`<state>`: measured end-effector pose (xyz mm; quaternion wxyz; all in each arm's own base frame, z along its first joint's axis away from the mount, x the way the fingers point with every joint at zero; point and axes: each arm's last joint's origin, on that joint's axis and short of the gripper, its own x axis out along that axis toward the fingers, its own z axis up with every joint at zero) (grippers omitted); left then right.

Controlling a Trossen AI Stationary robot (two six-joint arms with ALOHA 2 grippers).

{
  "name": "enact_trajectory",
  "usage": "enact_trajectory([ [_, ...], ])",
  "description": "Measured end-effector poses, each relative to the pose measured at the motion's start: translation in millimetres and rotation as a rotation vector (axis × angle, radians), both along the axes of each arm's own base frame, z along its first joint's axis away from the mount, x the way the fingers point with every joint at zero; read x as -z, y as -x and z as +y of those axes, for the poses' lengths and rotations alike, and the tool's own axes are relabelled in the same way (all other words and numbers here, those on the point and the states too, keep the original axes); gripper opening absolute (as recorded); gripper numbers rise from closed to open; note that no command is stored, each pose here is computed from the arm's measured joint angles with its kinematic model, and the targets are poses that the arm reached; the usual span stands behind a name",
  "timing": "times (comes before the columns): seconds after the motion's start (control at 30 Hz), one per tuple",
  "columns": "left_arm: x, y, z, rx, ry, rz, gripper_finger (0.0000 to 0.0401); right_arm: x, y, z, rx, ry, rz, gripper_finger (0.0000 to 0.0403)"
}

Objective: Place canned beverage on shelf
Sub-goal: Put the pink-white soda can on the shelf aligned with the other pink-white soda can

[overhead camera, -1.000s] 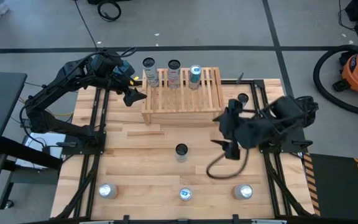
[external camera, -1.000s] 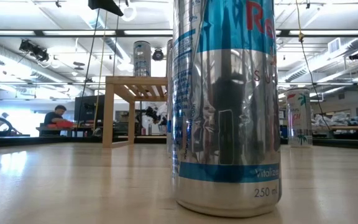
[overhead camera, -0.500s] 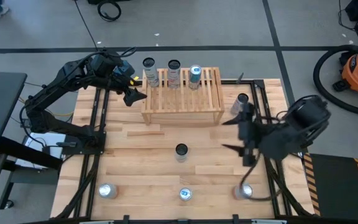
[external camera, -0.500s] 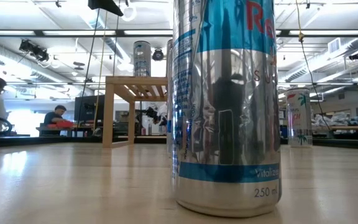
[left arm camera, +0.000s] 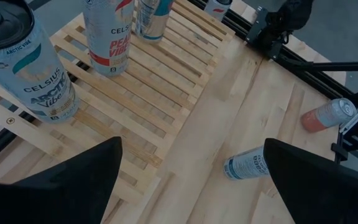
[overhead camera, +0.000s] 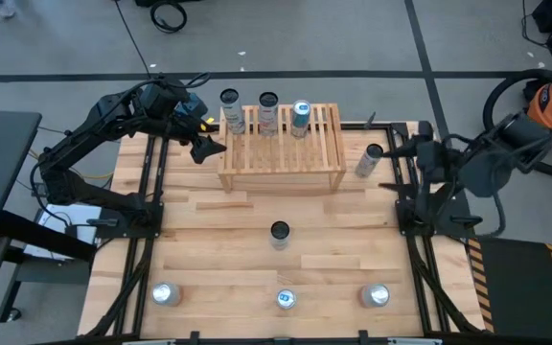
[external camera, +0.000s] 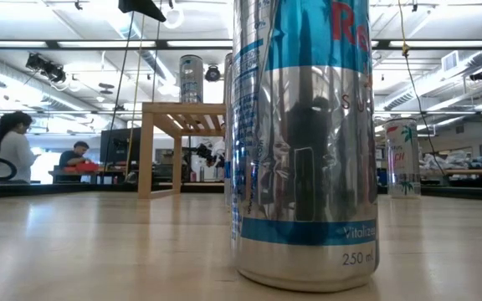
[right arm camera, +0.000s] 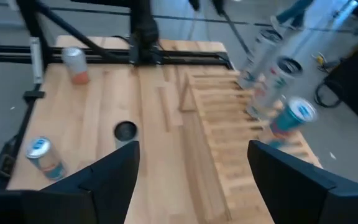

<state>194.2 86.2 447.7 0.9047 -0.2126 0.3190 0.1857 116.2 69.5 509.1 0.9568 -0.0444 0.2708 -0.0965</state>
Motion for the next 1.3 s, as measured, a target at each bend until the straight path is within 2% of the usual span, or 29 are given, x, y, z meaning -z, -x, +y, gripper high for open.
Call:
enact_trajectory([
  [0.23, 0.0, 0.0, 0.0, 0.000, 0.000, 0.000, 0.0393, 34.8, 24.6, -20.3, 0.050, -0.073, -0.020, 0.0307],
  [0.43, 0.0, 0.0, 0.0, 0.000, -0.001, 0.000, 0.0393, 74.2, 29.7, -23.4, 0.059, -0.160, -0.023, 0.0307],
  [0.57, 0.0, 0.0, 0.0, 0.001, -0.001, 0.000, 0.0393, 101.0, 24.8, -16.4, 0.018, -0.248, 0.030, 0.0307],
  [0.9, -0.5, -0.4, 0.2, 0.000, -0.004, -0.006, 0.0393, 172.4, -0.8, 8.9, -0.007, -0.346, 0.154, 0.0307],
  [1.1, -2.5, -2.0, 0.9, 0.000, -0.015, -0.031, 0.0393, 198.8, -8.1, 19.9, -0.097, -0.438, 0.218, 0.0307],
  [1.3, -2.5, -2.0, 0.9, 0.000, -0.015, -0.031, 0.0393, 216.7, -7.2, 25.4, -0.091, -0.483, 0.261, 0.0307],
])
